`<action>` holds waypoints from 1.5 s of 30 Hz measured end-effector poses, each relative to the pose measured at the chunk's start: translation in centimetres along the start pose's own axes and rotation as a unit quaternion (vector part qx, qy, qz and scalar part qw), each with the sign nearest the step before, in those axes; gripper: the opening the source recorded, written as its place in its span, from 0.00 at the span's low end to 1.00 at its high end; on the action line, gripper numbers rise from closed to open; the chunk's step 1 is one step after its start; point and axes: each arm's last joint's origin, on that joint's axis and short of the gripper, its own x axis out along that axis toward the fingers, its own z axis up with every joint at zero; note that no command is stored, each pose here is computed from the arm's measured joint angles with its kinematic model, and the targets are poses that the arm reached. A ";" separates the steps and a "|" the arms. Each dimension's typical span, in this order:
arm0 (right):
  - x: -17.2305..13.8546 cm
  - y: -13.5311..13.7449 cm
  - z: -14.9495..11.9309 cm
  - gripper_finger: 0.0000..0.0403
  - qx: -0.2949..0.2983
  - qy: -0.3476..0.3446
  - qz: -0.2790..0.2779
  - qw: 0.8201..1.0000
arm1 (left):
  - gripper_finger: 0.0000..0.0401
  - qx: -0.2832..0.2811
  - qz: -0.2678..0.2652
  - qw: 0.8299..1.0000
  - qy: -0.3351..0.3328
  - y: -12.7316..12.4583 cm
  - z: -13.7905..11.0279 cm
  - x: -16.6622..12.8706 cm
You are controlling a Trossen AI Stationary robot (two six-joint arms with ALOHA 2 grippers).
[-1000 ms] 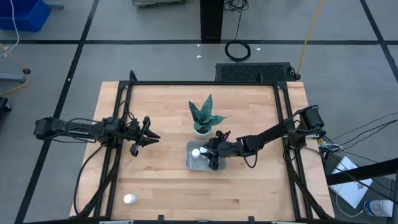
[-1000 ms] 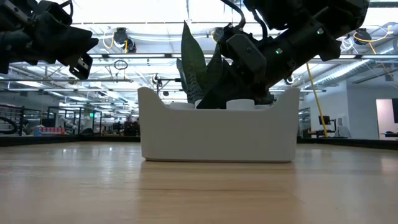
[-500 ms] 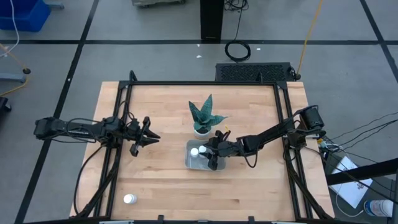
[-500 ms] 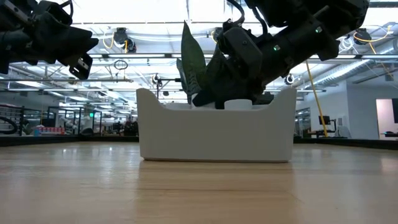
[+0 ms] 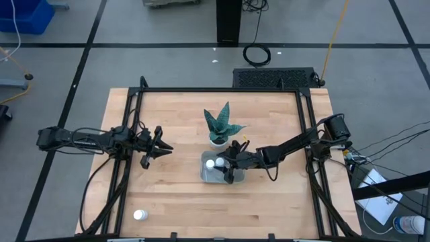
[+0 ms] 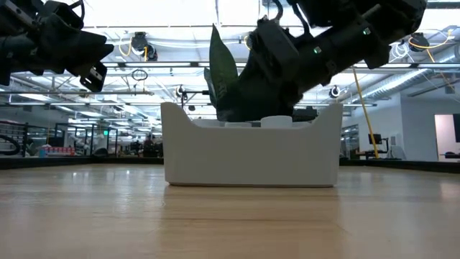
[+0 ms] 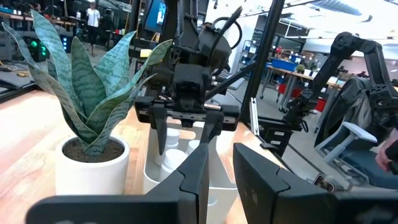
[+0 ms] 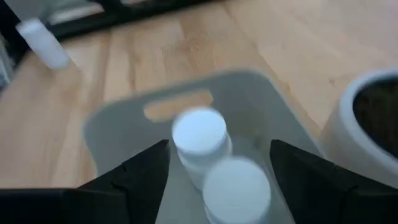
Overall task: Pick and place pill bottles into a basket
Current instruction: Put the white pill bottle into the gray bin
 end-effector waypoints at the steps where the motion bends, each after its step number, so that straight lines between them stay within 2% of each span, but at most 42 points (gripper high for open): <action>1: 0.0 0.1 0.2 0.67 0.003 -0.010 0.004 1.000 | 0.19 0.000 0.000 1.000 0.000 0.0 0.0 0.0; 4: -0.1 0.4 1.0 0.67 0.011 -0.051 0.020 0.998 | 0.19 0.000 0.000 1.000 0.000 0.0 0.0 0.0; 8: -0.6 0.8 2.1 0.65 -0.023 -0.090 0.037 0.995 | 0.19 0.000 0.000 1.000 0.000 0.0 0.0 0.0; 13: -2.7 1.8 4.2 0.65 -0.026 -0.134 0.070 0.988 | 0.19 -0.003 0.000 1.000 0.000 0.0 0.0 0.0; 20: -7.0 1.3 6.1 0.66 -0.064 -0.127 0.070 0.987 | 0.19 -0.002 0.000 1.000 0.000 0.0 0.0 0.0; 27: -13.3 -1.7 4.8 0.66 -0.039 -0.201 0.091 0.975 | 0.19 -0.001 -0.001 1.000 0.000 0.0 0.0 0.0; 34: -18.4 -5.6 0.1 0.66 -0.031 -0.242 0.101 0.964 | 0.19 -0.002 -0.001 1.000 0.000 0.0 0.0 0.0; 38: -20.0 -6.9 -2.3 0.65 -0.056 -0.269 0.130 0.953 | 0.19 -0.003 -0.001 1.000 0.000 0.0 0.0 0.0; 42: -20.8 -7.7 -3.6 0.66 -0.064 -0.292 0.132 0.945 | 0.19 -0.007 -0.001 1.000 -0.001 0.0 0.0 0.0; 45: -21.0 -8.1 -4.3 0.66 -0.064 -0.299 0.133 0.943 | 0.19 -0.031 -0.004 0.999 -0.009 -0.1 0.2 0.0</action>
